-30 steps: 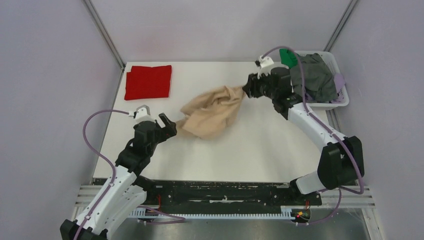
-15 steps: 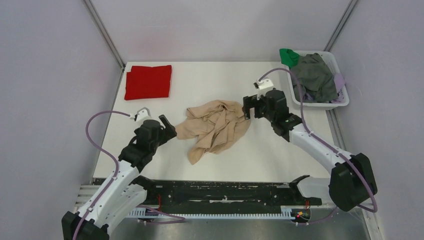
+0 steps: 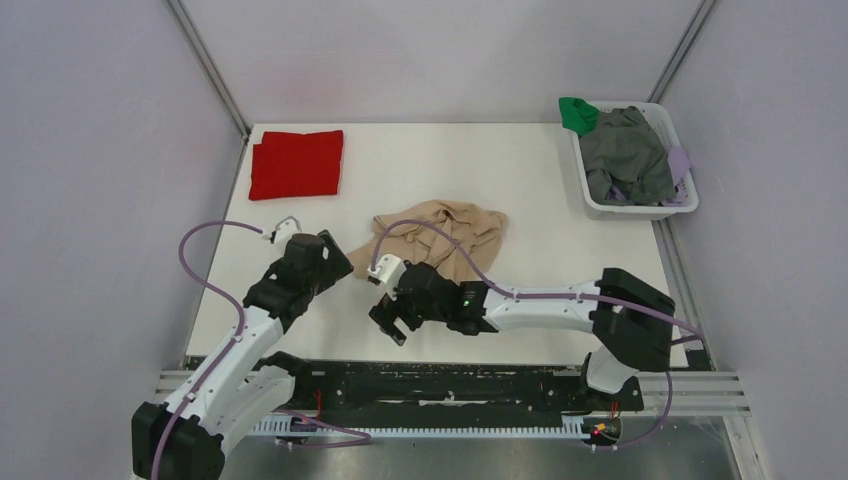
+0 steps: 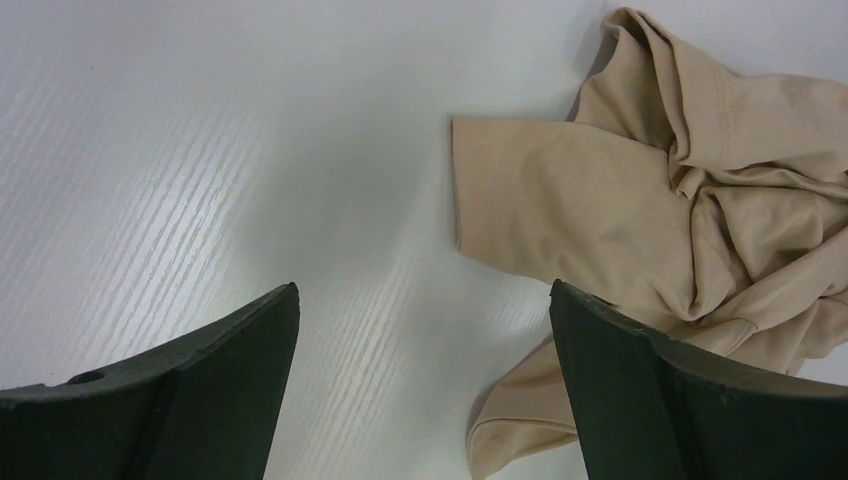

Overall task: Fold and stack the t-shirts
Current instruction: Flatten out the tshirt

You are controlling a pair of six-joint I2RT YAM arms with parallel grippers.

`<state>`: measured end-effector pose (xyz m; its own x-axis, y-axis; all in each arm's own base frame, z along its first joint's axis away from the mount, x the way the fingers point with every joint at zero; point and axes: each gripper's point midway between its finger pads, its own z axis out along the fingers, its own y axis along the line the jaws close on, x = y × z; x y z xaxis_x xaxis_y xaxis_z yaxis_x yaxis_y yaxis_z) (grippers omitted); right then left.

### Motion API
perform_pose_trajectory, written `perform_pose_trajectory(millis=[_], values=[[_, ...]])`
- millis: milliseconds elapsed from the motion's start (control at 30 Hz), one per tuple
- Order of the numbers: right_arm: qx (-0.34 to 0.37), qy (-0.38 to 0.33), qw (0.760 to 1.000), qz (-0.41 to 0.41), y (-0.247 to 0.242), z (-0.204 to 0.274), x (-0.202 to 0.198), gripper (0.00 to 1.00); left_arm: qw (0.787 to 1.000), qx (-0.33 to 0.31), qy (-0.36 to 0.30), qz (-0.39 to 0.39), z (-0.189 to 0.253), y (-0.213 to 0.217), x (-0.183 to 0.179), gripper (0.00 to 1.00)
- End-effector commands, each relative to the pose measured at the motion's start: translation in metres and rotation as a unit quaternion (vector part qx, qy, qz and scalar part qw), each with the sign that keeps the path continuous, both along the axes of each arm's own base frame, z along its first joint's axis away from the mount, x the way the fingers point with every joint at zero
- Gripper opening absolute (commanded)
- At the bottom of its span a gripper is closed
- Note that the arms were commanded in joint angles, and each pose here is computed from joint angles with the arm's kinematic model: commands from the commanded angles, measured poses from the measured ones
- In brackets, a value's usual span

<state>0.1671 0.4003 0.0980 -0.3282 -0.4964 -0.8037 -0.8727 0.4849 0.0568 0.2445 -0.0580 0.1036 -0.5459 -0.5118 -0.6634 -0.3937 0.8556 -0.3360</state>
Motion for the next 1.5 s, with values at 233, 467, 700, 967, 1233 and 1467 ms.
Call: perform_pose_trajectory(millis=[233,467,700,967,1233,1467], values=[[-0.071,-0.023,0.987,-0.142,0.033,-0.056,0.043,0.90,0.999,-0.031,-0.010,0.021,0.006,0.002,-0.002,1.00],[-0.123,-0.047,0.963,-0.233,-0.008,-0.090,0.058,0.65,0.999,-0.030,-0.017,0.025,0.010,0.005,-0.004,1.00],[-0.067,-0.041,0.959,-0.272,-0.042,-0.073,0.061,0.00,0.999,-0.033,-0.017,0.006,0.008,-0.002,0.002,1.00],[0.063,-0.026,0.962,-0.264,-0.086,0.008,0.079,0.00,0.995,-0.078,-0.006,-0.062,-0.005,-0.038,0.020,1.00],[0.097,-0.039,0.918,-0.383,-0.197,0.029,0.123,0.00,0.988,-0.097,0.037,-0.112,-0.030,-0.062,0.031,1.00],[0.090,-0.059,0.899,-0.425,-0.237,0.033,0.137,0.00,0.969,-0.125,0.088,-0.196,-0.057,-0.099,0.016,0.99]])
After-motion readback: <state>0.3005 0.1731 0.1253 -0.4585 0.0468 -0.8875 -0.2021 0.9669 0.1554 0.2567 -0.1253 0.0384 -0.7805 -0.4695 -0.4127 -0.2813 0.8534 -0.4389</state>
